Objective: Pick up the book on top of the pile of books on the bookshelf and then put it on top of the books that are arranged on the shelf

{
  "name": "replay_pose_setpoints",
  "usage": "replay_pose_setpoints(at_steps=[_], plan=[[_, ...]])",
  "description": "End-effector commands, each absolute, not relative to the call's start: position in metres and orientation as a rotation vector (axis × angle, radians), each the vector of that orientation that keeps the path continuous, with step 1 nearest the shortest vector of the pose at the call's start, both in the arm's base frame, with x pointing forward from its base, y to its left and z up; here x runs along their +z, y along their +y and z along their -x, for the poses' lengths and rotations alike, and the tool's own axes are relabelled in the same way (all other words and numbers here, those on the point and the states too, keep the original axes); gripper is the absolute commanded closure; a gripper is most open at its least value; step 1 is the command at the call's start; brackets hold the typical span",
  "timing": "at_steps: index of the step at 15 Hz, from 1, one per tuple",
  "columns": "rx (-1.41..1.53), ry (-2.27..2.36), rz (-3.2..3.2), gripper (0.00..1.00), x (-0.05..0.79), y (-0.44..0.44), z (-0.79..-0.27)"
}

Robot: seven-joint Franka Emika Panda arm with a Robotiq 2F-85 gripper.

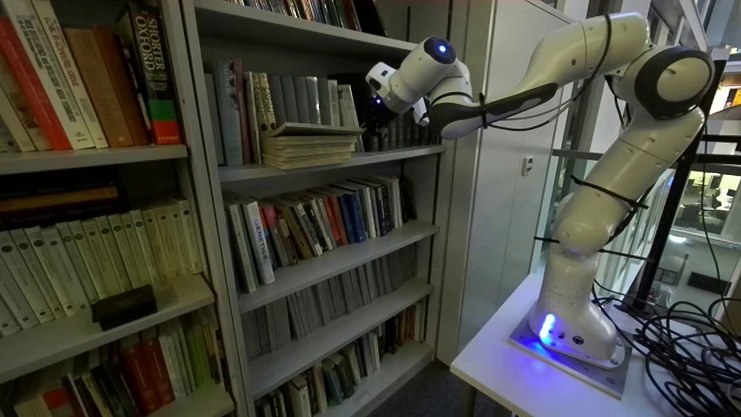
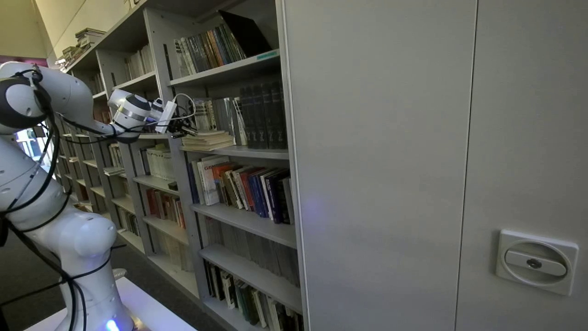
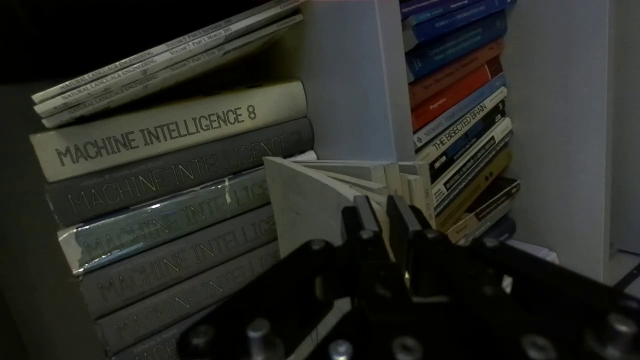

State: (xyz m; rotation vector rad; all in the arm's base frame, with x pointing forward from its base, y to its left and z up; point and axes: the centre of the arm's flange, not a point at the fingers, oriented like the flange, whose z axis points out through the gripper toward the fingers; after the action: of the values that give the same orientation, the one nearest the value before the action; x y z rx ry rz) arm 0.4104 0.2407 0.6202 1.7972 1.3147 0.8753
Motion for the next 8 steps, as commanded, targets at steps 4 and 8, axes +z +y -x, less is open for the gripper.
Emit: replay_pose_setpoints(at_steps=[4, 8], plan=[[0.839, 1.322, -1.758, 0.62, 0.6273, 0.2393, -0.401], [0.832, 1.335, -1.754, 0.33, 0.6247, 0.2442, -0.3987]])
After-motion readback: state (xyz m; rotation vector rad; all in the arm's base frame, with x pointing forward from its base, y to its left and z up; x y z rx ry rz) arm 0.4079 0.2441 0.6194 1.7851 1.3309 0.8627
